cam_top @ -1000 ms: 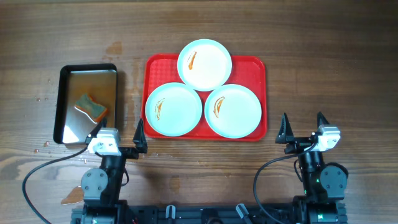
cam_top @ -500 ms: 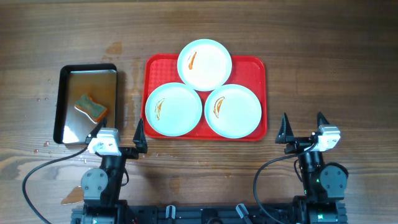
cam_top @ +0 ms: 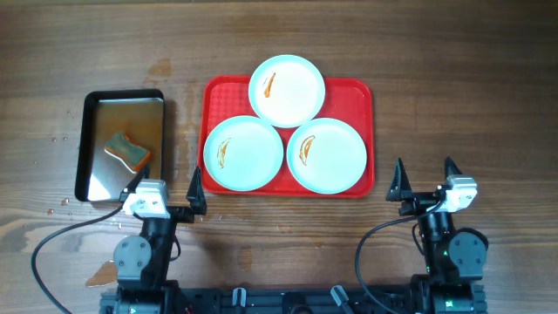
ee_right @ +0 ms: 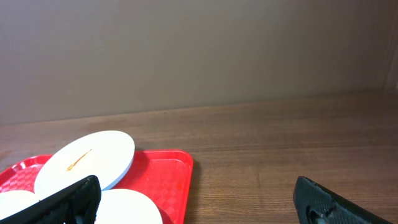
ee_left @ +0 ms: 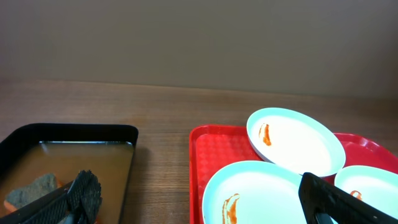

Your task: Clean dirty plates on tray and stack at the side

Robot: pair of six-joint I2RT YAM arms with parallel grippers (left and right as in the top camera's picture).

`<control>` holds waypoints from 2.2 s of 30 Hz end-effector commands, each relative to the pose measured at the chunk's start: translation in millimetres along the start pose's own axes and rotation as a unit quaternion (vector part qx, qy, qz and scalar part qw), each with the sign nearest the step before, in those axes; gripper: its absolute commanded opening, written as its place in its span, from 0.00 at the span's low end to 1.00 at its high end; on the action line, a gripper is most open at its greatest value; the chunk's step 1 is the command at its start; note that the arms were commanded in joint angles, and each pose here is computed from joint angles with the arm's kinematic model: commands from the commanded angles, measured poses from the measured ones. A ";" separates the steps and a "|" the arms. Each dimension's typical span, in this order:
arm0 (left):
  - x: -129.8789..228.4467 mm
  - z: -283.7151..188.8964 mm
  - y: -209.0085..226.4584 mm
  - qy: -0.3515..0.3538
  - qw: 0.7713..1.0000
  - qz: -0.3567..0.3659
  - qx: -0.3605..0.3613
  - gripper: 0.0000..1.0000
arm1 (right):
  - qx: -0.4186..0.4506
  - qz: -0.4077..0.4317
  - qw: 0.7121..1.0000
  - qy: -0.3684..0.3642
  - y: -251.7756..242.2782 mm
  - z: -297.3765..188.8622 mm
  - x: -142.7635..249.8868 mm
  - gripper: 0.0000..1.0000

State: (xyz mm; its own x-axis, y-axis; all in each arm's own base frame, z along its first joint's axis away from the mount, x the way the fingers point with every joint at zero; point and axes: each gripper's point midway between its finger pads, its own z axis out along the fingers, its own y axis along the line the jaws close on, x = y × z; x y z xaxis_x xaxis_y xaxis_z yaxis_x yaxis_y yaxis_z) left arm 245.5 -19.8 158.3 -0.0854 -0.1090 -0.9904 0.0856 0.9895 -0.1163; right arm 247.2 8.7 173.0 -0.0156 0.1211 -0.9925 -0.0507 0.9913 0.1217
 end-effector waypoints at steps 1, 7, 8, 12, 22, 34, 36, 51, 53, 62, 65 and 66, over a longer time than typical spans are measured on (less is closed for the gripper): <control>2.8 0.3 1.9 0.002 1.000 0.008 -0.006 1.00 | -0.002 -0.008 1.000 -0.004 0.3 -0.4 -1.6 1.00; 2.8 0.3 1.9 0.002 1.000 0.008 -0.006 1.00 | -0.002 -0.008 1.000 -0.004 0.3 -0.4 -1.6 1.00; 2.8 0.3 2.0 0.002 1.000 0.008 -0.006 1.00 | -0.002 -0.008 1.000 -0.004 0.3 -0.4 -1.6 1.00; 2.8 0.3 1.9 0.002 1.000 0.008 -0.006 1.00 | -0.002 -0.008 1.000 -0.004 0.3 -0.4 -1.6 1.00; 2.3 0.3 1.3 0.001 1.000 0.005 -0.004 1.00 | -0.002 -0.008 1.000 -0.004 0.3 -0.4 -1.6 1.00; -105.5 -65.2 -110.6 -0.183 0.918 -0.068 0.346 1.00 | -0.002 -0.008 1.000 -0.004 0.3 -0.4 -1.6 1.00; -121.7 -68.4 -106.5 -0.206 0.919 -0.066 0.330 1.00 | -0.002 -0.008 1.000 -0.004 0.3 -0.4 -1.6 1.00; -121.9 1.5 -26.2 0.161 0.979 -0.121 0.014 1.00 | -0.002 -0.008 1.000 -0.004 0.3 -0.4 -1.6 1.00; -121.1 11.4 -34.0 0.167 0.977 -0.126 0.039 1.00 | -0.002 -0.008 1.000 -0.004 0.3 -0.4 -1.6 1.00; -78.6 31.6 45.9 0.280 0.900 -0.237 -0.237 1.00 | -0.002 -0.008 1.000 -0.004 0.3 -0.4 -1.6 1.00; -47.7 42.0 62.6 0.347 0.865 -0.227 -0.283 1.00 | -0.002 -0.008 1.000 -0.004 0.3 -0.4 -1.6 1.00; -41.8 46.3 61.0 0.357 0.862 -0.231 -0.278 1.00 | -0.002 -0.008 1.000 -0.004 0.3 -0.4 -1.6 1.00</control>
State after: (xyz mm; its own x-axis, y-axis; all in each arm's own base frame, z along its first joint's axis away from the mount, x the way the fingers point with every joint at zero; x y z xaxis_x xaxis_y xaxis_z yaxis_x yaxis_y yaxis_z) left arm 290.7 22.1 205.6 -0.6077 -0.5673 -0.5558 -0.4904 0.8185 -0.2992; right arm 247.2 8.7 173.0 -0.0156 0.1207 -0.9926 -0.0507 0.9913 0.1213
